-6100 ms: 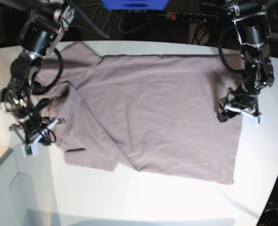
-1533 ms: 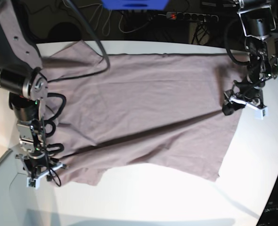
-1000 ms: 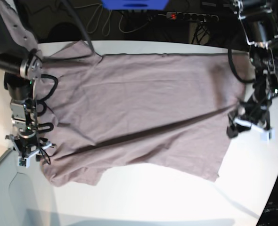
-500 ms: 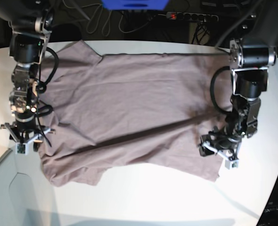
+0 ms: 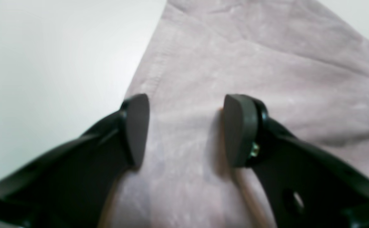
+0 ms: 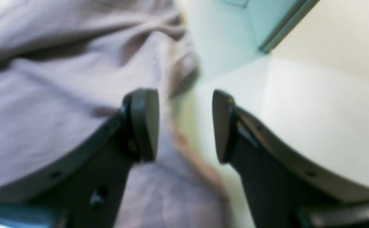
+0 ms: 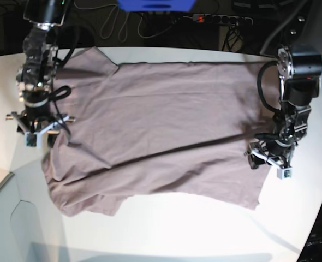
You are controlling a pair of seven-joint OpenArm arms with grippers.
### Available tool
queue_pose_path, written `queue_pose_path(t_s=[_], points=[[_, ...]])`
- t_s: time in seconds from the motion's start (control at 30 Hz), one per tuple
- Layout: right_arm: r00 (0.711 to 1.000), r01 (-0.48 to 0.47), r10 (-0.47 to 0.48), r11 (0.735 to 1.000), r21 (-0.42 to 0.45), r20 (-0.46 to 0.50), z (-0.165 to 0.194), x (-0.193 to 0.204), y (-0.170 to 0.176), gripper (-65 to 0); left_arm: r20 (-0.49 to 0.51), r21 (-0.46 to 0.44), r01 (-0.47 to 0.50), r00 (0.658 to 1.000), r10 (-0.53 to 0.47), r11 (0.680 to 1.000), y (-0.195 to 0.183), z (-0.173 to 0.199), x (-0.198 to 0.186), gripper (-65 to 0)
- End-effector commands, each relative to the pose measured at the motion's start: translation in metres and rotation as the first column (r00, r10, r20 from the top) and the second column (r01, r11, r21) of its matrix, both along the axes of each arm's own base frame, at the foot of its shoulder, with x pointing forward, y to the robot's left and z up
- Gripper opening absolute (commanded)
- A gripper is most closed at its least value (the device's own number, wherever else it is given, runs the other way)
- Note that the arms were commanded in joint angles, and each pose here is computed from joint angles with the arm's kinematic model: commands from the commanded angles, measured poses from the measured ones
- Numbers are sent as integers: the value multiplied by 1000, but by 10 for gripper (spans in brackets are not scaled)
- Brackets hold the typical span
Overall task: Layout the t-shirt on the table in an organized manner, then fold the t-shirt properly
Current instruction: 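Release the shirt and move both grippers to the shoulder corners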
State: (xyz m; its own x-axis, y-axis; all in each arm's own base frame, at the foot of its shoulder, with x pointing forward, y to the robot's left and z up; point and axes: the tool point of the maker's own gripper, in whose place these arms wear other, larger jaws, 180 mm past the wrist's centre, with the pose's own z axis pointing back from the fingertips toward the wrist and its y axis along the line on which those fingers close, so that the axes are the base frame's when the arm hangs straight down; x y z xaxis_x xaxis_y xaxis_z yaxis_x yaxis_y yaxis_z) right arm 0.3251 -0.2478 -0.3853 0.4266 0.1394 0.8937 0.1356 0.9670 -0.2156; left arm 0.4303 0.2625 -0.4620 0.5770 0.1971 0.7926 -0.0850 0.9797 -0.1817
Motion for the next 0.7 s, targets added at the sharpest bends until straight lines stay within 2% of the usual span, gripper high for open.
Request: queue_pose_path(t_s=[0.0,0.13,0.27,0.4,0.47,0.6,0.67], points=[[998,-9,10,1000,-14,57,17,3,0,-373,13,24,-14,1000,13,1000,12,9,7,-288],[999,-5,5,1000,8,33,9,-24,13,-373,22,42,-38,999,37,998,31,15,5,-287],[1000,-6,6,1000,17,-2,2,-49,22,-373,42,40,-40,998,38,998,33,22,10,-287],[1000,0,1,1000,31,-28,-3,-74,30,-373,165,-2,-45,985,45,999,26,61,36,-287],[999,2,0,1000,30,-42,-4,-85,32,-372,187,-21,-34,982,37,999,21,75,44,-287],[998,4,-2,1000,27,-68,-6,-103,34,-372,169,-63,10,986,1,998,8,98,53,-287],[997,7,-6,1000,18,-73,-5,-108,31,-372,130,-91,36,991,-24,995,0,94,39,-287]])
